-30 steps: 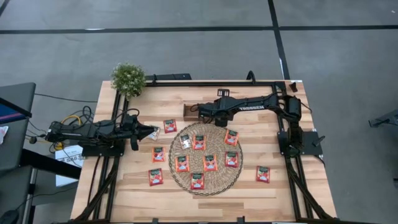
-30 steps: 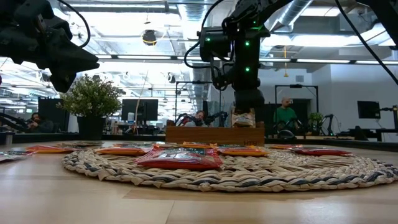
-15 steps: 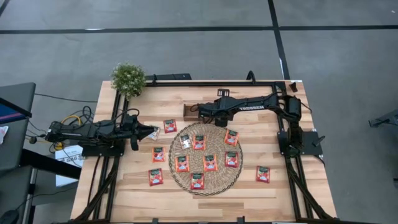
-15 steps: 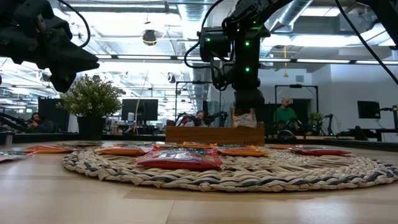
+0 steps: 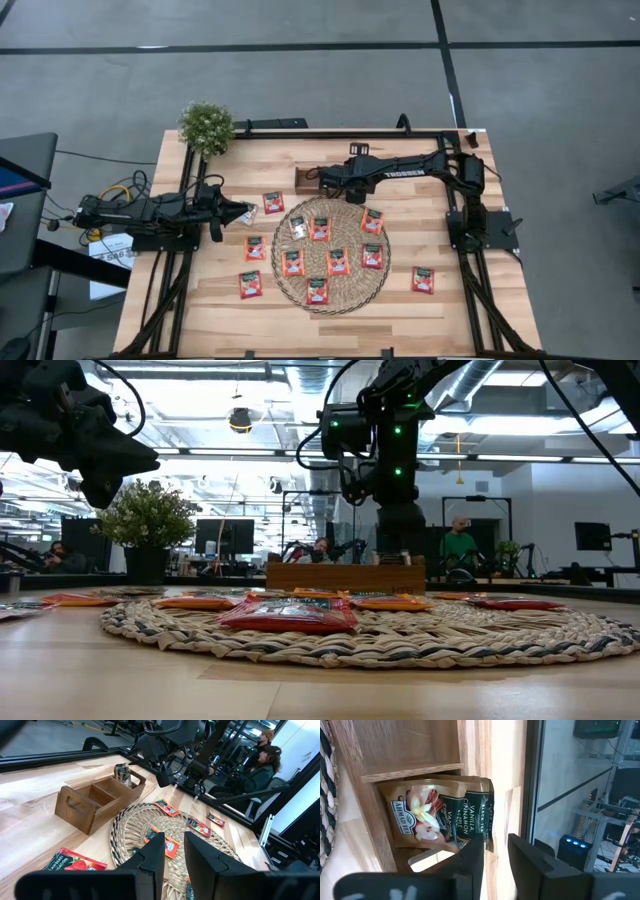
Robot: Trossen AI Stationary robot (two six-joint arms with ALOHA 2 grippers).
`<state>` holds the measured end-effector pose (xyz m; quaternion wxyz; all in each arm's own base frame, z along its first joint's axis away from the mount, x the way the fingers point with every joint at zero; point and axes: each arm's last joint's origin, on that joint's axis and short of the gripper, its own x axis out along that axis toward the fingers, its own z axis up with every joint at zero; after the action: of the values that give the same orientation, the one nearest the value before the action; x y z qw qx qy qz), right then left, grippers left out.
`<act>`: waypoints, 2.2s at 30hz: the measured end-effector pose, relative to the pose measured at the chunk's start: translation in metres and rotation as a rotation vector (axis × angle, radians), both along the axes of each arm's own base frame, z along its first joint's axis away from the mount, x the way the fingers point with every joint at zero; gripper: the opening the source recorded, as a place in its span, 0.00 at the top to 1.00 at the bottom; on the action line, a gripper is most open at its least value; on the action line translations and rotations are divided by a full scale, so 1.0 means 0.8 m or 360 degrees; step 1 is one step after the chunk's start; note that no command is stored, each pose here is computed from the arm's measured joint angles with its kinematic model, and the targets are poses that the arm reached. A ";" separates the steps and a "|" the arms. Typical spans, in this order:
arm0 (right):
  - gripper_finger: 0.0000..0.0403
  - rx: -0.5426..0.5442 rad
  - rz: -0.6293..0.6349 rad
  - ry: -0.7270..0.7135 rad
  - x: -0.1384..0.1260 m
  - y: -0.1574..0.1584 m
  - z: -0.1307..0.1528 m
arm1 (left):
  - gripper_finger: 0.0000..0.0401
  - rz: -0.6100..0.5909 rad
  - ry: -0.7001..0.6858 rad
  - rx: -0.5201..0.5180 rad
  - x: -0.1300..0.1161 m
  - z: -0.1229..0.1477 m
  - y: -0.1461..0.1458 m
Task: Pick & Place Tea
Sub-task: Put the brown tea bag into the right section of the wooden organizer
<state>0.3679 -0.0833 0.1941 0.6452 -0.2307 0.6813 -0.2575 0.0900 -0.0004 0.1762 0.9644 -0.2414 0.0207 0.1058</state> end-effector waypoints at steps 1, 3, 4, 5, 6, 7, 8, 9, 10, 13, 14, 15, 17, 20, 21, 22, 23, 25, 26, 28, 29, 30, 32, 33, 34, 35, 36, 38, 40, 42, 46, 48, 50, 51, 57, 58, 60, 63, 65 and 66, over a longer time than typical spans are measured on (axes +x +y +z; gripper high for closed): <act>0.80 -0.0004 0.0000 0.0001 0.000 0.000 0.000 | 0.84 0.0000 0.0000 0.0000 0.000 0.000 0.000; 0.80 -0.0020 -0.0001 0.0008 0.000 0.000 0.000 | 0.84 0.0000 0.0000 0.0000 0.000 0.000 0.000; 0.80 -0.0034 -0.0003 0.0007 -0.001 0.000 0.002 | 0.84 0.0000 0.0000 0.0000 0.000 0.000 0.000; 0.80 -0.0049 -0.0003 0.0003 -0.001 -0.001 0.004 | 0.84 -0.0001 -0.0001 0.0000 0.000 0.000 0.000; 0.80 -0.0056 -0.0004 -0.0012 -0.002 0.000 0.008 | 0.84 0.0000 0.0000 0.0000 0.000 0.000 0.000; 0.80 -0.0061 -0.0002 -0.0040 -0.005 0.001 0.016 | 0.84 0.0000 0.0000 0.0000 0.000 0.000 0.000; 0.80 -0.0069 0.0003 -0.0071 -0.007 0.003 0.025 | 0.84 0.0000 0.0000 0.0000 0.000 0.000 0.000; 0.80 -0.0078 0.0009 -0.0104 -0.010 0.006 0.036 | 0.84 0.0000 0.0000 0.0000 0.000 0.000 0.000; 0.80 -0.0081 0.0017 -0.0134 -0.015 0.009 0.048 | 0.84 0.0000 0.0000 -0.0001 0.000 0.000 0.000; 0.80 -0.0089 0.0015 -0.0287 -0.032 0.020 0.087 | 0.84 0.0000 0.0000 -0.0001 0.000 0.000 0.000; 0.80 -0.0080 0.0009 -0.0343 -0.039 0.023 0.100 | 0.84 0.0000 0.0000 -0.0001 0.000 0.000 0.000; 0.80 -0.0064 -0.0004 -0.0413 -0.047 0.025 0.114 | 0.84 0.0000 -0.0001 -0.0001 0.000 0.000 0.000; 0.80 0.0003 -0.0025 -0.0538 -0.063 0.028 0.138 | 0.84 0.0000 -0.0001 -0.0002 0.000 0.000 0.000; 0.80 0.0146 -0.0064 -0.0685 -0.085 0.028 0.163 | 0.84 0.0000 -0.0001 -0.0001 0.000 0.000 0.000; 0.80 0.0188 -0.0076 -0.0716 -0.091 0.028 0.169 | 0.84 -0.0001 -0.0001 0.0000 0.000 0.000 0.000; 0.80 0.0222 -0.0085 -0.0743 -0.098 0.028 0.175 | 0.84 -0.0001 -0.0002 0.0000 0.000 0.000 0.000; 0.80 0.0250 -0.0103 -0.0765 -0.103 0.027 0.179 | 0.84 0.0000 -0.0002 0.0000 0.000 0.000 0.000; 0.80 0.0276 -0.0131 -0.0802 -0.112 0.025 0.181 | 0.84 -0.0005 -0.0006 0.0000 0.000 0.000 0.000; 0.80 0.0279 -0.0144 -0.0817 -0.117 0.025 0.179 | 0.84 -0.0015 -0.0006 -0.0001 0.000 0.000 0.000; 0.80 0.0285 -0.0172 -0.0831 -0.128 0.025 0.169 | 0.84 -0.0031 -0.0006 -0.0003 0.000 0.001 -0.001; 0.80 0.0286 -0.0185 -0.0854 -0.133 0.026 0.162 | 0.84 -0.0031 -0.0006 -0.0003 0.000 0.000 -0.001; 0.80 0.0290 -0.0199 -0.0873 -0.138 0.028 0.154 | 0.84 -0.0032 -0.0005 -0.0001 0.000 0.000 -0.001; 0.80 0.0324 -0.0227 -0.0920 -0.148 0.033 0.137 | 0.84 -0.0033 -0.0003 0.0014 0.000 0.001 -0.001; 0.80 0.0356 -0.0233 -0.0954 -0.152 0.036 0.129 | 0.84 -0.0034 -0.0005 0.0029 0.000 0.001 -0.001; 0.80 0.0393 -0.0240 -0.0997 -0.156 0.039 0.121 | 0.84 -0.0035 -0.0011 0.0040 0.000 0.001 -0.001; 0.80 0.0434 -0.0252 -0.1033 -0.161 0.042 0.113 | 0.84 -0.0035 -0.0018 0.0048 0.000 0.002 -0.001; 0.80 0.0476 -0.0262 -0.1072 -0.165 0.045 0.106 | 0.84 -0.0036 -0.0022 0.0064 0.001 0.003 -0.001; 0.80 0.0559 -0.0268 -0.1155 -0.171 0.053 0.093 | 0.85 -0.0028 -0.0008 0.0084 0.002 0.003 -0.001; 0.80 0.0627 -0.0278 -0.1217 -0.179 0.059 0.081 | 0.86 -0.0014 0.0028 0.0110 0.004 0.003 -0.001; 0.80 0.0691 -0.0289 -0.1299 -0.184 0.064 0.072 | 0.87 0.0004 0.0055 0.0136 0.006 0.008 0.000; 0.80 0.0791 -0.0333 -0.1527 -0.195 0.066 0.063 | 0.89 0.0048 0.0139 0.0225 0.013 0.025 0.000; 0.80 0.0803 -0.0344 -0.1644 -0.201 0.065 0.061 | 0.89 0.0061 0.0178 0.0275 0.018 0.036 0.000; 0.80 0.0807 -0.0323 -0.1797 -0.206 0.064 0.064 | 0.89 0.0063 0.0234 0.0317 0.024 0.047 0.000; 0.80 0.0809 -0.0319 -0.1878 -0.209 0.063 0.067 | 0.89 0.0066 0.0265 0.0329 0.028 0.053 0.000; 0.80 0.0848 -0.0244 -0.2259 -0.230 0.059 0.073 | 0.89 0.0075 0.0655 0.0448 0.058 0.075 -0.002; 0.80 0.0867 -0.0233 -0.2306 -0.234 0.059 0.072 | 0.89 0.0075 0.0743 0.0467 0.064 0.077 -0.002; 0.80 0.0912 -0.0198 -0.2385 -0.240 0.060 0.071 | 0.89 0.0088 0.0918 0.0504 0.076 0.078 -0.003; 0.80 0.0945 -0.0146 -0.2493 -0.246 0.062 0.066 | 0.89 0.0108 0.1154 0.0558 0.093 0.077 -0.003; 0.80 0.0989 -0.0123 -0.2558 -0.247 0.063 0.063 | 0.89 0.0096 0.1309 0.0585 0.102 0.071 -0.004; 0.80 0.1009 -0.0101 -0.2578 -0.247 0.063 0.062 | 0.89 0.0085 0.1381 0.0608 0.106 0.067 -0.004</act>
<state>0.1699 -0.0326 0.2436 0.9577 0.2332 0.0583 -0.1583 0.1749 -0.0038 0.2296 0.8907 0.0064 0.3957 0.2235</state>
